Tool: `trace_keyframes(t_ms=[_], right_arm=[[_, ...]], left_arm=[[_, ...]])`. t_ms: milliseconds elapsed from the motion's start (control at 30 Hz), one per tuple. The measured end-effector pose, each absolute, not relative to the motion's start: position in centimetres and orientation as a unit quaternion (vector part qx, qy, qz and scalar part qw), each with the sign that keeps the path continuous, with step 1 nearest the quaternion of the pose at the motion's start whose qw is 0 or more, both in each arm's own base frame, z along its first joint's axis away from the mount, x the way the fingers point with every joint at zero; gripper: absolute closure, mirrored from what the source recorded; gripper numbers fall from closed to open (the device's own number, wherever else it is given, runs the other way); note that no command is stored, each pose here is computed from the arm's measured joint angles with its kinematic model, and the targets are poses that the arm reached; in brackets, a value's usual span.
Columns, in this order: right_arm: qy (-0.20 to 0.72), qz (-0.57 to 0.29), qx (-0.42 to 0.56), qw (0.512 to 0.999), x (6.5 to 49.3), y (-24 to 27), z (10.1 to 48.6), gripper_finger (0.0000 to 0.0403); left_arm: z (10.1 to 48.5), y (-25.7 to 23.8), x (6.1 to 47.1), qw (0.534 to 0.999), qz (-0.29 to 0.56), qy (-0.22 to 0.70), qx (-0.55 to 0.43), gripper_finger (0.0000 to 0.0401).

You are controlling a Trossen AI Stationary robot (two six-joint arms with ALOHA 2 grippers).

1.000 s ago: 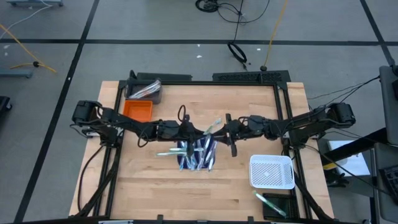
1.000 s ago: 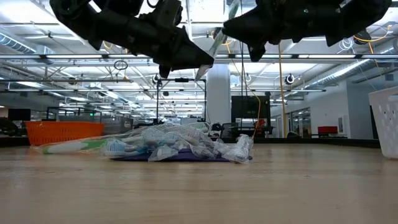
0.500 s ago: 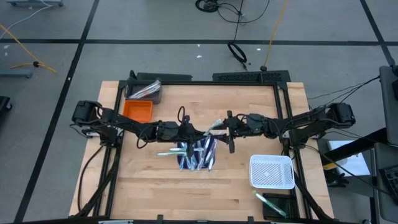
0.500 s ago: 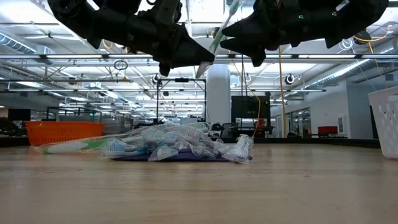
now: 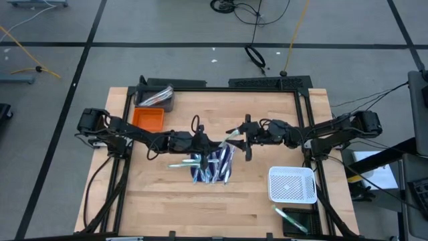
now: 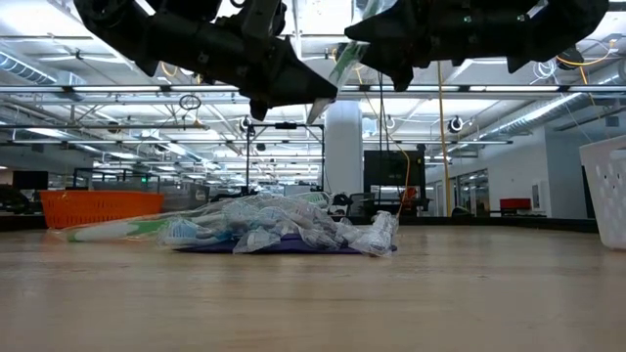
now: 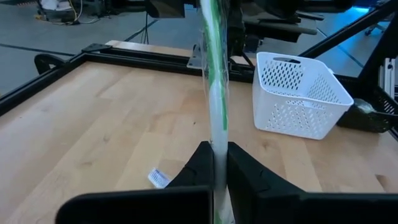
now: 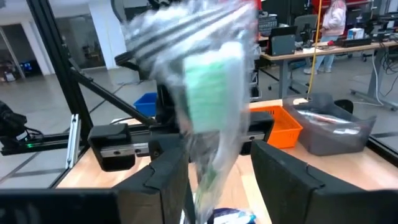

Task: Pick & Place Toothbrushes
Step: Put the green toothbrush into the black bin

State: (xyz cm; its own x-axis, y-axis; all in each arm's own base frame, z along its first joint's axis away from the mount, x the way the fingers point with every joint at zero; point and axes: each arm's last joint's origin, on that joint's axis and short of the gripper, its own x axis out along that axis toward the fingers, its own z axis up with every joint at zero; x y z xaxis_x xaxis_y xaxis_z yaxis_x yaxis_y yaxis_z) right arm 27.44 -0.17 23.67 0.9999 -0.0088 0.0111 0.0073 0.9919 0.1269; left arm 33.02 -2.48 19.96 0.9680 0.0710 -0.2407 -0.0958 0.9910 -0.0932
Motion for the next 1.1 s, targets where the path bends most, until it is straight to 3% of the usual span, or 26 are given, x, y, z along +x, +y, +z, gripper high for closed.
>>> trace_keyframes(t_ms=[167,367,867,1100], right_arm=[[-0.004,-0.003,0.067,0.998,27.4,-0.2,23.6,0.0269],[-0.01,0.0,0.054,0.999,27.4,-0.1,23.7,0.0386],[0.026,0.003,0.059,0.998,25.0,0.2,25.5,0.0392],[0.094,0.08,0.117,0.985,21.1,2.1,26.9,0.0392]], left_arm=[[20.0,-2.5,33.0,0.991,0.042,0.119,-0.052,0.0373],[20.0,-2.4,33.0,0.99,0.046,0.119,-0.052,0.0357],[21.1,-2.5,32.5,0.992,0.039,0.112,-0.04,0.0354],[21.8,-2.3,31.4,0.988,0.041,0.147,-0.035,0.0354]])
